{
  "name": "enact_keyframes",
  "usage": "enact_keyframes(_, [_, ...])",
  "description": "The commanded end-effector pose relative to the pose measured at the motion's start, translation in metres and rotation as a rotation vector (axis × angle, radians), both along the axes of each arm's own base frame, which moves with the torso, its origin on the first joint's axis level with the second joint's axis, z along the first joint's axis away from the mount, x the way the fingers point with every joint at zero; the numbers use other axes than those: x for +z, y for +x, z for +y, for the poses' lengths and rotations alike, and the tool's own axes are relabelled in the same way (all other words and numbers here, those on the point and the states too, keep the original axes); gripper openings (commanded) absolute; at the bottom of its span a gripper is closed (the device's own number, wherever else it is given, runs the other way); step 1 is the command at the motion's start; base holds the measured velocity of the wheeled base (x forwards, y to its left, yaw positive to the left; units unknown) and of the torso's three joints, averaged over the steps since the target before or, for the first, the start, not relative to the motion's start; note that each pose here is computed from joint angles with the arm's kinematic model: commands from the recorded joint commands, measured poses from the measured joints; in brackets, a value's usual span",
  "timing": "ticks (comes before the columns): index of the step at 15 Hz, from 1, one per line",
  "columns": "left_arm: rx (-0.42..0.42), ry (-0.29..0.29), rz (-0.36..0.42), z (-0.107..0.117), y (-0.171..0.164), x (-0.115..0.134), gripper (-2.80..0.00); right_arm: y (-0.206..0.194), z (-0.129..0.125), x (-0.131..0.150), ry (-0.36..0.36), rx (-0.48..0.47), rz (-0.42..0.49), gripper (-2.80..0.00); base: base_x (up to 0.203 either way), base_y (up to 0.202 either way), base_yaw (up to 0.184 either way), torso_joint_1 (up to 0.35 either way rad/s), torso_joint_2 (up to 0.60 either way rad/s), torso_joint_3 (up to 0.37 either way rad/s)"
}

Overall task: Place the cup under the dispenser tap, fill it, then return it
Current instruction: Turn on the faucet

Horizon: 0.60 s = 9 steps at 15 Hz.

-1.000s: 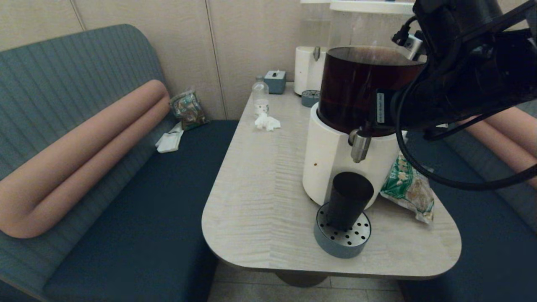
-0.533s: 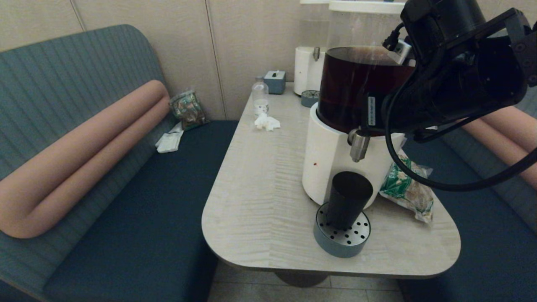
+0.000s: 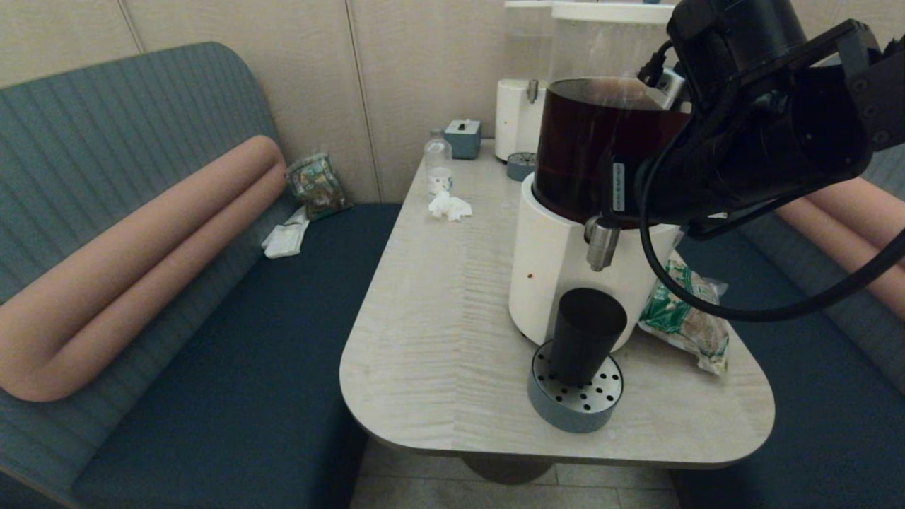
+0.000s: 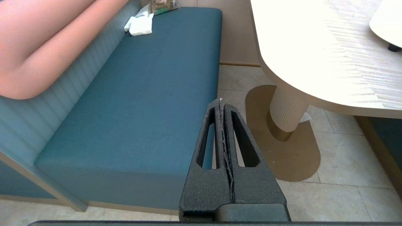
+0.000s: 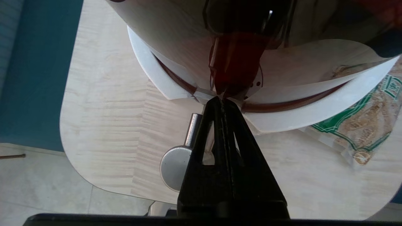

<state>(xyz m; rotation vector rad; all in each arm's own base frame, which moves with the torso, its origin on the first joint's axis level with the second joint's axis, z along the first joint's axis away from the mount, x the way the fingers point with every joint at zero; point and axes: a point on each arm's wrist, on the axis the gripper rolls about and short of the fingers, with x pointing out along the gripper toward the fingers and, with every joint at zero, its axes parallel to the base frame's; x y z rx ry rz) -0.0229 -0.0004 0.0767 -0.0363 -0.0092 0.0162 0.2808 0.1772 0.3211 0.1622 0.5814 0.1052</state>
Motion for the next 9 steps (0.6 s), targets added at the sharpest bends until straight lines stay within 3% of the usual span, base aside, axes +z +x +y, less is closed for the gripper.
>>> enact_keyframes(1, [0.0,0.0,0.001,0.0,0.0001,0.0,-2.8,0.0016,0.0026,-0.0015,0.011,0.012,0.002,-2.8,0.0,0.0,0.0,0.0,0.0,0.0])
enact_keyframes(9, [0.0,0.0,0.002,0.0,0.0002,-0.0002,-2.8,-0.0018,0.0023,0.0046,0.092,0.063,0.0,-2.8,0.0,0.0,0.0,0.0,0.0,0.0])
